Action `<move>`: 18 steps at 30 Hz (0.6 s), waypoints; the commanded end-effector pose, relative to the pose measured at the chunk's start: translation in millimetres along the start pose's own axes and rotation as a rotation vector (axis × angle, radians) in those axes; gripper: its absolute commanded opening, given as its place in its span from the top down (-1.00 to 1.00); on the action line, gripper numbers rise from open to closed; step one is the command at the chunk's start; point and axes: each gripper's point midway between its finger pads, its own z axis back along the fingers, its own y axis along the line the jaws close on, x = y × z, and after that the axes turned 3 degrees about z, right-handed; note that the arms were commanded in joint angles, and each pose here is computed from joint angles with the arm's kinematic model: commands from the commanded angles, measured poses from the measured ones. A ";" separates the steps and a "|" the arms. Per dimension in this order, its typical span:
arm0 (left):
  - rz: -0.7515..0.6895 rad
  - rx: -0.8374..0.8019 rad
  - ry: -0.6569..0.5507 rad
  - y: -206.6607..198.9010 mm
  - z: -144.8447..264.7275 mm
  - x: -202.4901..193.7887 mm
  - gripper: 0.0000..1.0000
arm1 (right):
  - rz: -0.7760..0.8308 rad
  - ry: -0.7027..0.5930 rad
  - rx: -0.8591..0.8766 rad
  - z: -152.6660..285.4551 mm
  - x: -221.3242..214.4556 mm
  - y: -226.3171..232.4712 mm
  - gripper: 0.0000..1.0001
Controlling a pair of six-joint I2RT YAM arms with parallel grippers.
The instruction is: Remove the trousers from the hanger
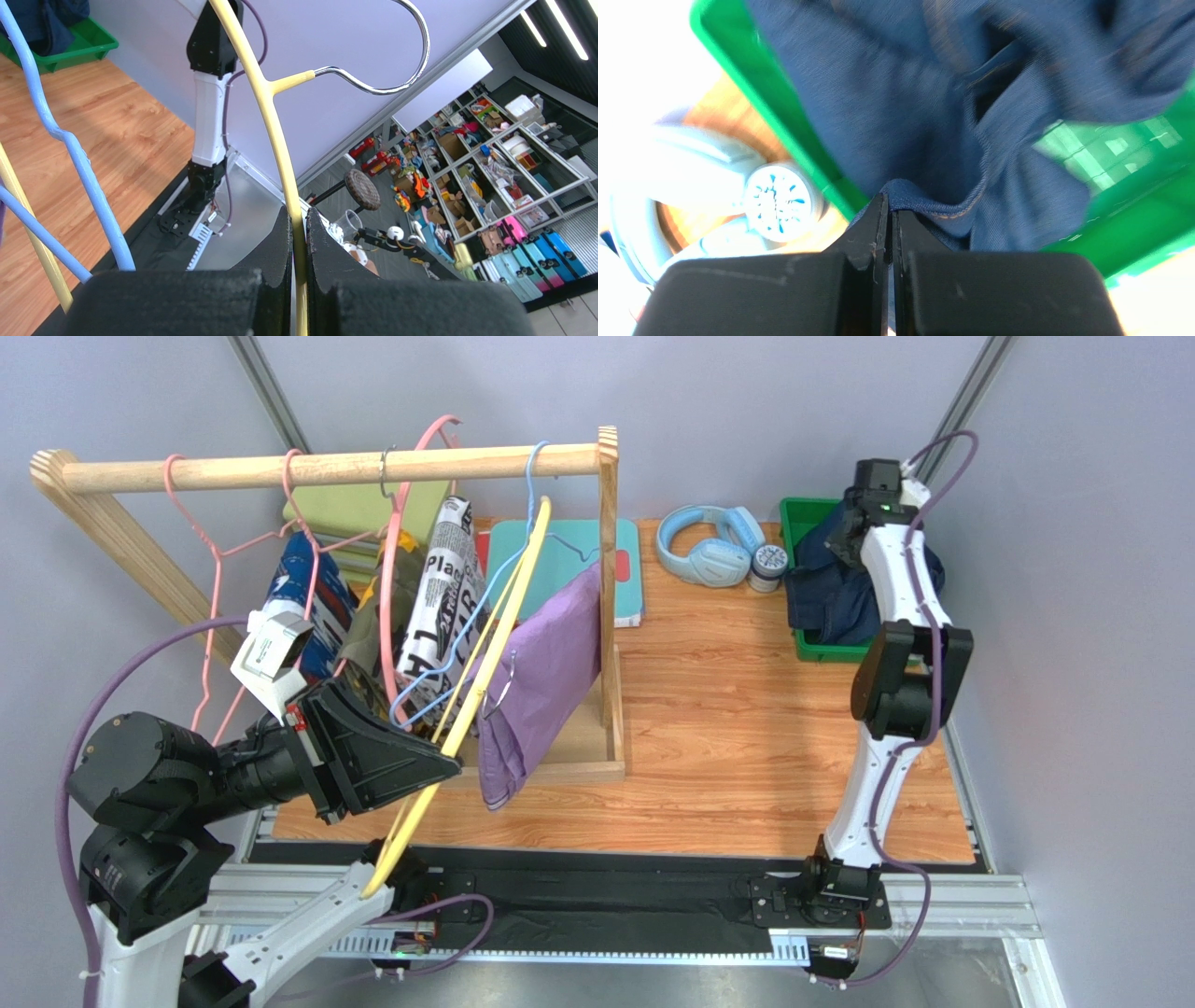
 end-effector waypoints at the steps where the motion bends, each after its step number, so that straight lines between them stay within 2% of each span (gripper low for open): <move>1: -0.119 -0.174 0.021 -40.6 9.3 0.3 1.00 | 0.022 -0.075 -0.012 -14.5 28.1 -41.1 1.00; 5: -0.128 -0.179 0.016 -44.1 11.9 0.6 1.00 | 0.022 0.037 -0.149 -56.8 -12.1 -80.5 1.00; 8: -0.124 -0.174 0.021 -41.9 10.5 0.2 1.00 | -0.002 0.106 -0.219 -68.4 -39.8 -96.4 1.00; 11: -0.113 -0.172 0.029 -40.1 9.0 -0.6 1.00 | 0.008 0.168 -0.209 -72.5 -58.6 -96.0 0.96; 14: -0.115 -0.176 0.025 -43.1 9.9 0.7 1.00 | 0.027 0.152 -0.203 -61.0 -48.4 -90.9 0.68; 15: -0.124 -0.184 0.019 -47.6 12.4 1.5 1.00 | 0.046 0.145 -0.195 -51.1 -43.4 -86.7 0.49; 17: -0.127 -0.186 0.014 -49.7 13.5 2.4 1.00 | 0.061 0.124 -0.199 -32.5 -29.3 -83.0 0.28; 18: -0.130 -0.195 0.010 -53.7 15.7 2.9 1.00 | 0.071 0.113 -0.201 -24.3 -23.2 -81.3 -0.02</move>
